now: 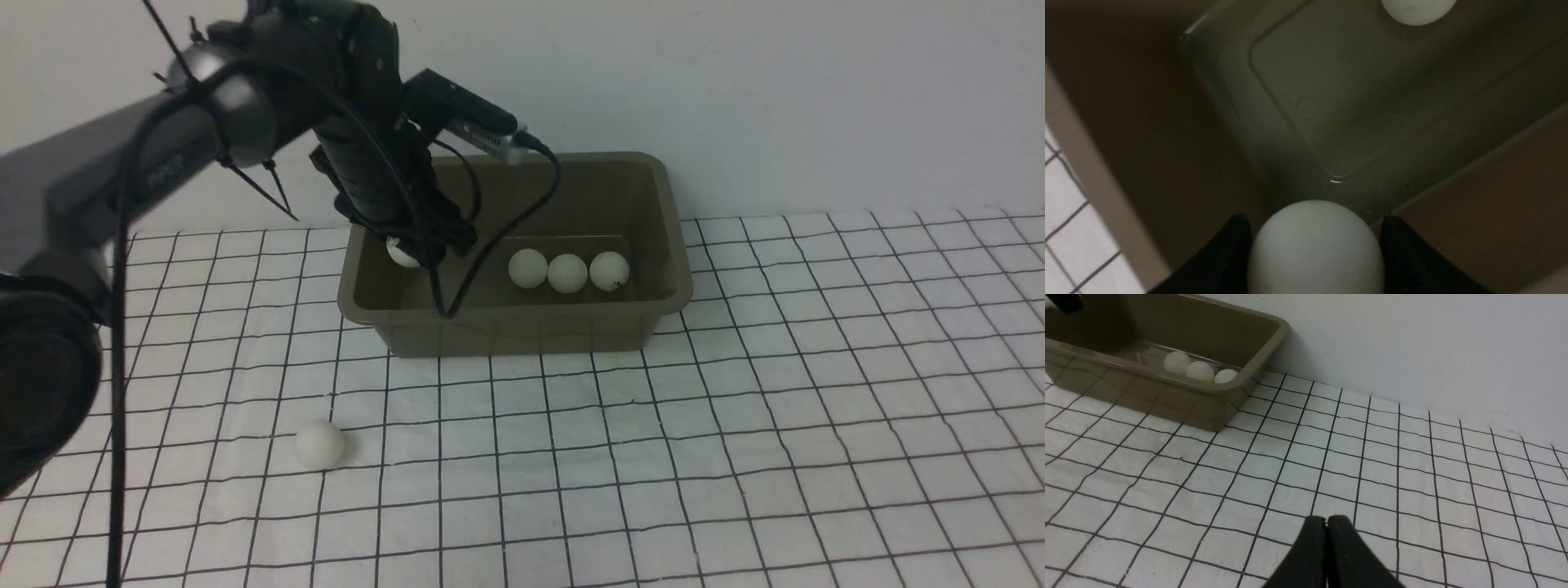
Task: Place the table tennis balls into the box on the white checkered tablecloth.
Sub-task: 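Drop the ball into the bin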
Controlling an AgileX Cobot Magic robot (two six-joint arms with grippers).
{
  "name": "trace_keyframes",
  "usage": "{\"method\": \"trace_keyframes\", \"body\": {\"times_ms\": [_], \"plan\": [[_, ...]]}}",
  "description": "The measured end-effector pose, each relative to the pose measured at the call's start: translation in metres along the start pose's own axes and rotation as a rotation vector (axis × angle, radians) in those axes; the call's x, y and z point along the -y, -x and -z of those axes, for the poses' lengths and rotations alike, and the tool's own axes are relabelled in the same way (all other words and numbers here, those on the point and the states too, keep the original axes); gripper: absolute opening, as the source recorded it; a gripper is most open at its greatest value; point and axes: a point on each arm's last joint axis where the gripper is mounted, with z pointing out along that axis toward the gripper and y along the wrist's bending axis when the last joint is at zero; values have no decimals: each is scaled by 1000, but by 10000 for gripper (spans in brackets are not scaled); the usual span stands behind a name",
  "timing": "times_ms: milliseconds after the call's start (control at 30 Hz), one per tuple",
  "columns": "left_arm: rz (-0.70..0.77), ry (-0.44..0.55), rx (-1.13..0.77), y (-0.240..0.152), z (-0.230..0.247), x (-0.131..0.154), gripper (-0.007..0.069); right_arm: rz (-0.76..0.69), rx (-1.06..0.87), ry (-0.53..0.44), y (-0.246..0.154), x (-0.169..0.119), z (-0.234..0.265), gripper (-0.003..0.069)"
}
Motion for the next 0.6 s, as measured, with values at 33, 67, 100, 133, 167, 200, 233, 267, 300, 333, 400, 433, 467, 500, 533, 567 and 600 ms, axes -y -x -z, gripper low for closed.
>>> {"method": "trace_keyframes", "body": {"times_ms": [33, 67, 100, 133, 167, 200, 233, 267, 300, 333, 400, 433, 467, 500, 533, 567, 600], "plan": [[-4, -2, -3, 0, -3, 1, 355, 0, 0, 0, 0, 0, 0, -18], [-13, -3, -5, 0, -9, 2, 355, 0, 0, 0, 0, 0, 0, -18], [-24, -6, -5, 0, -13, 4, 355, 0, 0, 0, 0, 0, 0, -18], [-27, -7, -3, 1, -14, 4, 355, 0, 0, 0, 0, 0, 0, -18], [-41, -13, 17, 3, -16, 6, 366, 0, 0, 0, 0, 0, 0, -18], [-44, -17, 26, 4, -16, 6, 372, 0, 0, 0, 0, 0, 0, -18], [-43, -21, 38, 5, -16, 7, 386, 0, 0, 0, 0, 0, 0, -18], [-43, -22, 55, 6, -16, 7, 410, 0, 0, 0, 0, 0, 0, -18], [-44, -21, 65, 7, -16, 7, 435, 0, 0, 0, 0, 0, 0, -18], [-45, -22, 70, 8, -16, 7, 465, 0, 0, 0, 0, 0, 0, -18], [-44, -23, 70, 8, -16, 7, 493, 0, 0, 0, 0, 0, 0, -18], [-44, -24, 67, 9, -15, 7, 507, 0, 0, 0, 0, 0, 0, -18], [-44, -24, 65, 9, -13, 7, 516, 0, 0, 0, 0, 0, 0, -18], [-44, -26, 56, 10, -11, 7, 524, 0, 0, 0, 0, 0, 0, -18], [-44, -34, 22, 10, -2, 6, 531, 0, 0, 0, 0, 0, 0, -18], [-45, -36, 8, 9, 4, 6, 532, 0, 0, 0, 0, 0, 0, -18], [-45, -39, -13, 8, 13, 5, 532, 0, 0, 0, 0, 0, 0, -18]]}}
